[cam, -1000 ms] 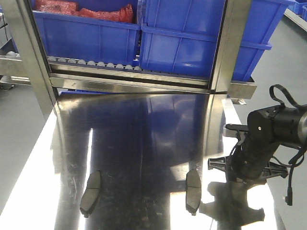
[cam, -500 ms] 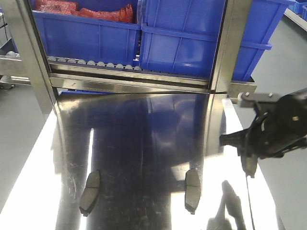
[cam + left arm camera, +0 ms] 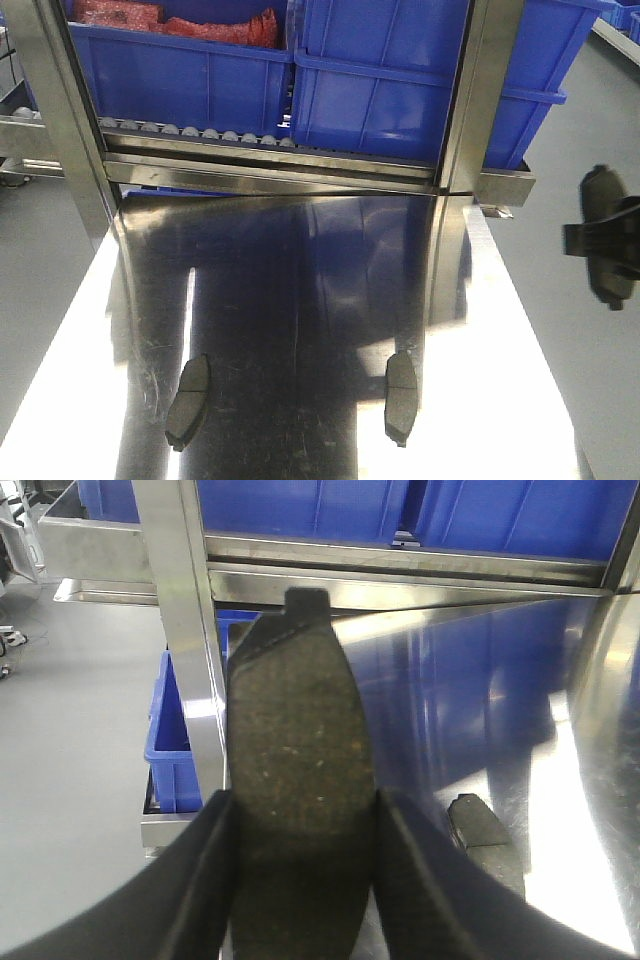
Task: Move and align brake pads A on conveyor
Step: 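Lift the grasped brake pad off the table with the right gripper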
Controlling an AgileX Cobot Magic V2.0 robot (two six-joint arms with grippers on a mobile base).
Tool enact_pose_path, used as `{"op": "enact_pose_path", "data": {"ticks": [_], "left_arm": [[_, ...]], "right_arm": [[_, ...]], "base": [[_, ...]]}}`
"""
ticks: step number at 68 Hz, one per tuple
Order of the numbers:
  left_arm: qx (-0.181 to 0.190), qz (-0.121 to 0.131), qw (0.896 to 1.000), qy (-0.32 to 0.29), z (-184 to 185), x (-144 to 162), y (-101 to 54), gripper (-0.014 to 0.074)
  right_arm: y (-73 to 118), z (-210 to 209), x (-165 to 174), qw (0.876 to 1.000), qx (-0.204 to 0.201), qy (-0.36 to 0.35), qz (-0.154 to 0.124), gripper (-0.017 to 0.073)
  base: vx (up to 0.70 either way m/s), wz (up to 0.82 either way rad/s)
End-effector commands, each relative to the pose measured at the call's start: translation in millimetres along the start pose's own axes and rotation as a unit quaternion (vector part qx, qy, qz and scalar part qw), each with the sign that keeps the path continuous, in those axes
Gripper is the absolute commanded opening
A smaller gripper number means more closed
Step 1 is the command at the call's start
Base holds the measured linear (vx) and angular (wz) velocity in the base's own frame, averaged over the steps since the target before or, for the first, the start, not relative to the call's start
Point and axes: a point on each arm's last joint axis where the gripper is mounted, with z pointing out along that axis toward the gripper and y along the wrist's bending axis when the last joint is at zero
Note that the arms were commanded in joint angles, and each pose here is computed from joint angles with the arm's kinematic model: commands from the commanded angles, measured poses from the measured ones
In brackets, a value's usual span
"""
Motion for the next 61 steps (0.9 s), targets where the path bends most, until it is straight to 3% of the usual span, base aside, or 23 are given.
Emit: {"op": "enact_pose_path", "data": {"ticks": [1,15,35,61], "left_arm": [[0.0,-0.004,0.998,-0.058,-3.0,-17.2,0.1,-0.0006],[0.0,-0.004,0.998,-0.058,-3.0,-17.2,0.1,-0.0006],[0.0,-0.004,0.998,-0.058,-3.0,-17.2,0.1,-0.0006],[0.0,-0.004,0.998,-0.058,-3.0,-17.1,0.1,-0.0006]], "right_arm": [[-3.1,-27.6,-0.3,0.996,-0.01,-0.083,-0.007,-0.0004],[-9.4,-40.9,56.1,0.989,-0.03,-0.145,0.0,-0.0004],[-17.6,-63.5,114.0,0.967,-0.046,-0.251,-0.007,-0.0004],[-18.0,-58.4,127.1,0.959,-0.046,-0.277,-0.027,-0.0004]], "base": [[0.0,0.0],[0.0,0.0],[0.0,0.0],[0.0,0.0]]}}
